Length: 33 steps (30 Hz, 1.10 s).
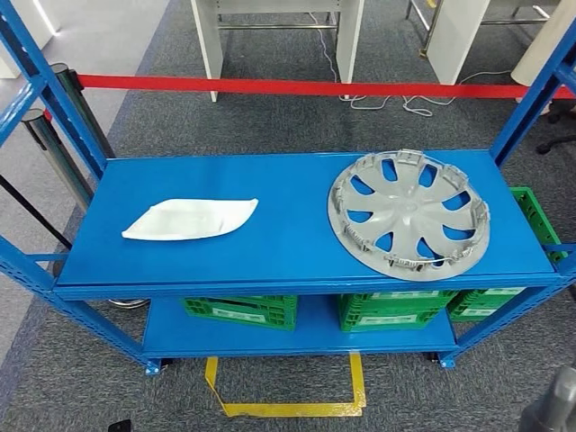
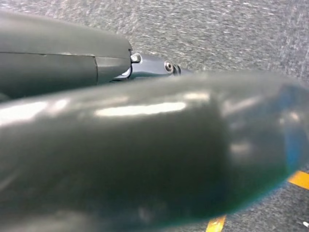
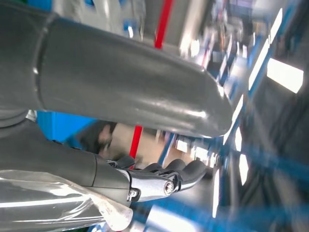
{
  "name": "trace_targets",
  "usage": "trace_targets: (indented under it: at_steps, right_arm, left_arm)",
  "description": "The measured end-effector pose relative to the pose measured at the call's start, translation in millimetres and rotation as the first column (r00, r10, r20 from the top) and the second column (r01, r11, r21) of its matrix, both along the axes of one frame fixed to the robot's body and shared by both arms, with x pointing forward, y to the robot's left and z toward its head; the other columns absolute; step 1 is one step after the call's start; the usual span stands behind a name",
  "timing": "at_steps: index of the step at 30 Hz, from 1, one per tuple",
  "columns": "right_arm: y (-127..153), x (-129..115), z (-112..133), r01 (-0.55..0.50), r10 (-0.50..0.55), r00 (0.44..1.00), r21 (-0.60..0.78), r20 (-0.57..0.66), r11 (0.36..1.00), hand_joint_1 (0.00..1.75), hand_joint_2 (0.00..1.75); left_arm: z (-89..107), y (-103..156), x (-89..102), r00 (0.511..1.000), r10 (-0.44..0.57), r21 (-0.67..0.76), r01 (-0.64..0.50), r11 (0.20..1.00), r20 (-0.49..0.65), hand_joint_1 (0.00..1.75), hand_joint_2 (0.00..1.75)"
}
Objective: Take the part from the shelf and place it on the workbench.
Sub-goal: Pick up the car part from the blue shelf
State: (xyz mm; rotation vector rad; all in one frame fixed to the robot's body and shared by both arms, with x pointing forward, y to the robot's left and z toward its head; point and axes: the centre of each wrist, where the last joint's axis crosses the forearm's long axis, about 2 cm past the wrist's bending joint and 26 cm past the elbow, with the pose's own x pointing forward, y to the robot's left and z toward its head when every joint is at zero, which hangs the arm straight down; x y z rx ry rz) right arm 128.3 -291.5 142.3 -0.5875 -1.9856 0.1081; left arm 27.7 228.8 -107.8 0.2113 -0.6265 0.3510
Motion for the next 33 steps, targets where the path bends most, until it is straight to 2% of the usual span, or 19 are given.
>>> trace_targets:
  at_steps: [5, 6, 8, 10, 14, 18, 25, 29, 33]
  right_arm:
    - [-13, 4, -4, -0.014, 0.013, 1.0, -0.025, -0.02, 1.0, 0.0, 0.0]
    - [-32, 11, -6, -0.026, 0.023, 0.999, -0.056, -0.045, 0.998, 0.0, 0.0]
    - [-102, 41, -8, -0.026, 0.008, 0.99, -0.126, -0.143, 0.992, 0.0, 0.0]
    - [-165, 68, 4, 0.024, -0.059, 0.975, -0.165, -0.213, 0.986, 0.0, 0.0]
    - [-208, 93, 12, 0.089, -0.149, 0.954, -0.228, -0.26, 0.97, 0.0, 0.0]
    - [-226, 104, 16, 0.113, -0.181, 0.946, -0.25, -0.27, 0.962, 0.0, 0.0]
    - [-239, 110, 16, 0.142, -0.24, 0.921, -0.308, -0.307, 0.941, 0.0, 0.0]
    - [-247, 132, 24, 0.126, -0.295, 0.896, -0.448, -0.331, 0.885, 0.0, 0.0]
    - [-245, 155, 31, 0.075, -0.274, 0.902, -0.503, -0.334, 0.861, 0.0, 0.0]
  left_arm:
    - [-0.2, 0, -0.9, 1.0, -0.014, -0.004, 0.014, 1.0, 0.001, 0.0, 0.0]
    - [-0.1, 1, 0.7, 1.0, -0.028, -0.017, 0.028, 0.999, 0.014, 0.0, 0.0]
    - [0.3, 1, 8.0, 0.997, -0.061, -0.051, 0.064, 0.997, 0.052, 0.0, 0.0]
    - [0.9, 1, 15.0, 0.994, -0.083, -0.069, 0.088, 0.994, 0.074, 0.0, 0.0]
    - [1.3, 1, 19.5, 0.993, -0.093, -0.072, 0.099, 0.993, 0.074, 0.0, 0.0]
    - [1.5, 2, 21.8, 0.993, -0.094, -0.07, 0.1, 0.993, 0.077, 0.0, 0.0]
    - [1.2, 3, 21.0, 0.993, -0.1, -0.072, 0.105, 0.992, 0.067, 0.0, 0.0]
    - [1.6, 3, 24.8, 0.992, -0.112, -0.079, 0.116, 0.99, 0.053, 0.0, 0.0]
    - [2.2, 2, 28.6, 0.992, -0.117, -0.083, 0.121, 0.989, 0.056, 0.0, 0.0]
